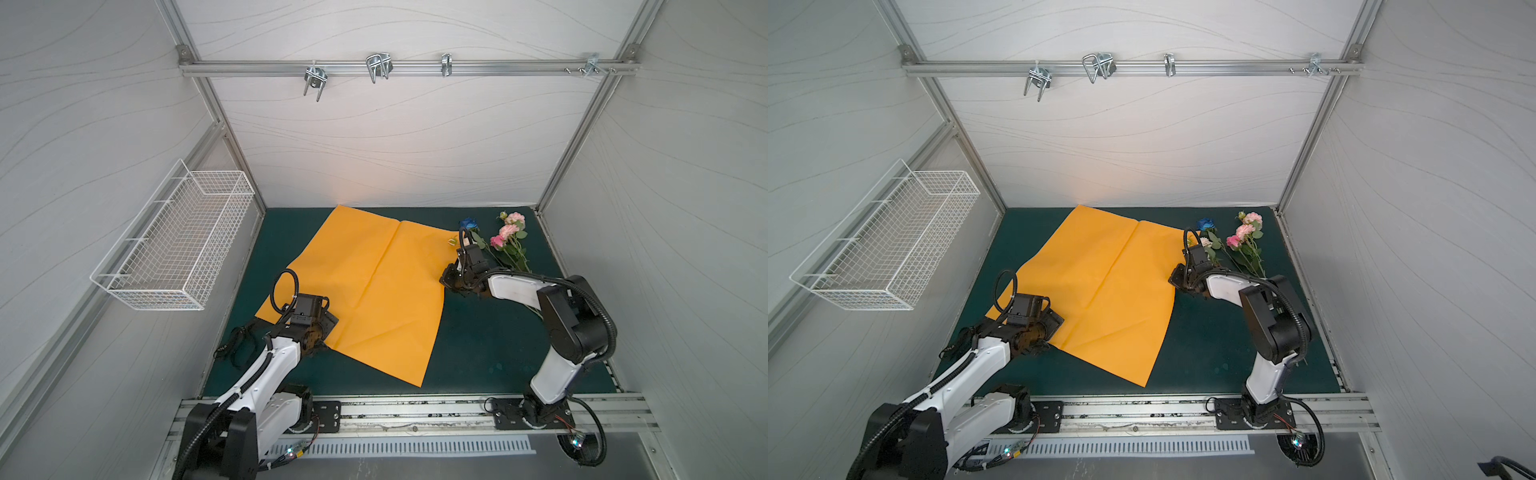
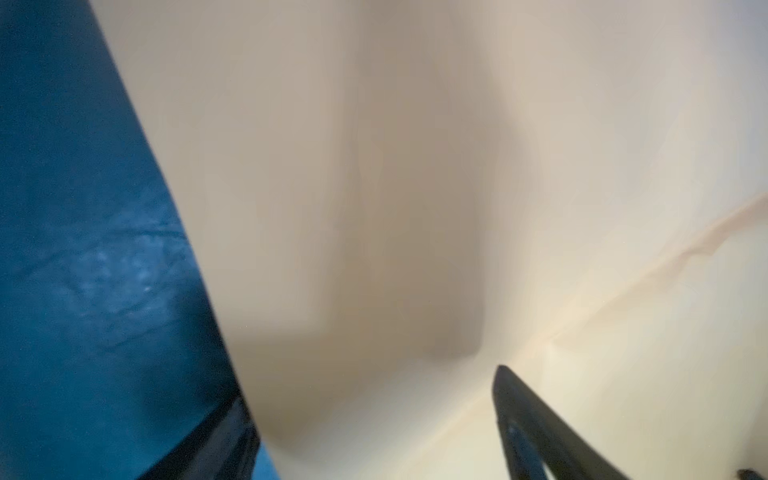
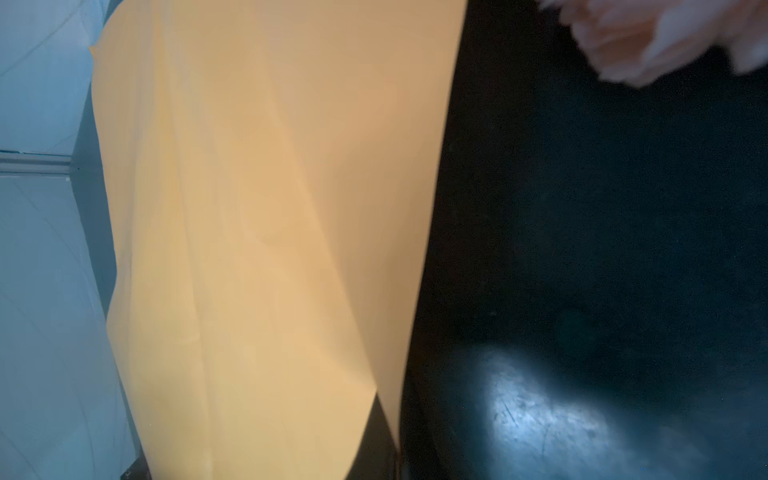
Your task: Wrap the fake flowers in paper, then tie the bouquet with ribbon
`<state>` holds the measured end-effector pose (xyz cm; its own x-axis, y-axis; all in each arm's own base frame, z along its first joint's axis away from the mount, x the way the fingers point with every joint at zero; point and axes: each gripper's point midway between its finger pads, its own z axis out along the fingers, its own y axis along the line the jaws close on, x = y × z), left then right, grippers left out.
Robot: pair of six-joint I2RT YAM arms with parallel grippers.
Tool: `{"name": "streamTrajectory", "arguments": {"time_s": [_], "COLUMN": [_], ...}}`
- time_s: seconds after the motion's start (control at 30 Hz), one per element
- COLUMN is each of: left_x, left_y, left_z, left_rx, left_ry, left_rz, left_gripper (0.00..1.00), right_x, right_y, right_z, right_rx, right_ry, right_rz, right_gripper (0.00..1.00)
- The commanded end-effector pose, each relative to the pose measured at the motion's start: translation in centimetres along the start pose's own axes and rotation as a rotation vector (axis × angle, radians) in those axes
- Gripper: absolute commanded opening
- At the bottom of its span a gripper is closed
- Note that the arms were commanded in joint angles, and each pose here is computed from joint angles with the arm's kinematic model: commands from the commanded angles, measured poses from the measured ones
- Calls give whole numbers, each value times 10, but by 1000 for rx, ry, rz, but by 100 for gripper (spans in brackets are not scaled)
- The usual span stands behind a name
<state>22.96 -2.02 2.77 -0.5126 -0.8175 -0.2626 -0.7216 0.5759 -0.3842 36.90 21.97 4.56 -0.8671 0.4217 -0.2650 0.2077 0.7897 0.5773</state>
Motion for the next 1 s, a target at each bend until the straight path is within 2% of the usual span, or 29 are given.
{"name": "streamTrajectory", "arguments": {"time_s": [0.0,0.17,0.23,0.33,0.53,0.73,0.97], "left_x": [-29,-42,-46,-56,-72,-70,-60], "left_y": [-34,-47,-47,-47,-62,-71,-66], "left_z": [-1,16,20,19,11,27,25], "left_rx": [78,38,15,-15,8,-9,-7], "left_ry": [-98,-95,-97,-116,-160,-108,-65], "left_rz": [39,53,50,41,64,76,58], "left_gripper": [69,45,38,36,32,22,21], "right_x": [5,11,16,24,46,68,103], "right_y": [-11,-21,-23,-23,-25,-42,-63], "right_z": [-8,-13,-16,-22,-45,-63,-82], "right_rx": [36,46,44,50,75,115,161], "right_ry": [8,-3,-4,-1,-11,10,97], "right_rz": [-2,42,61,66,47,41,17], "right_gripper": [0,0,0,0,0,0,0]}}
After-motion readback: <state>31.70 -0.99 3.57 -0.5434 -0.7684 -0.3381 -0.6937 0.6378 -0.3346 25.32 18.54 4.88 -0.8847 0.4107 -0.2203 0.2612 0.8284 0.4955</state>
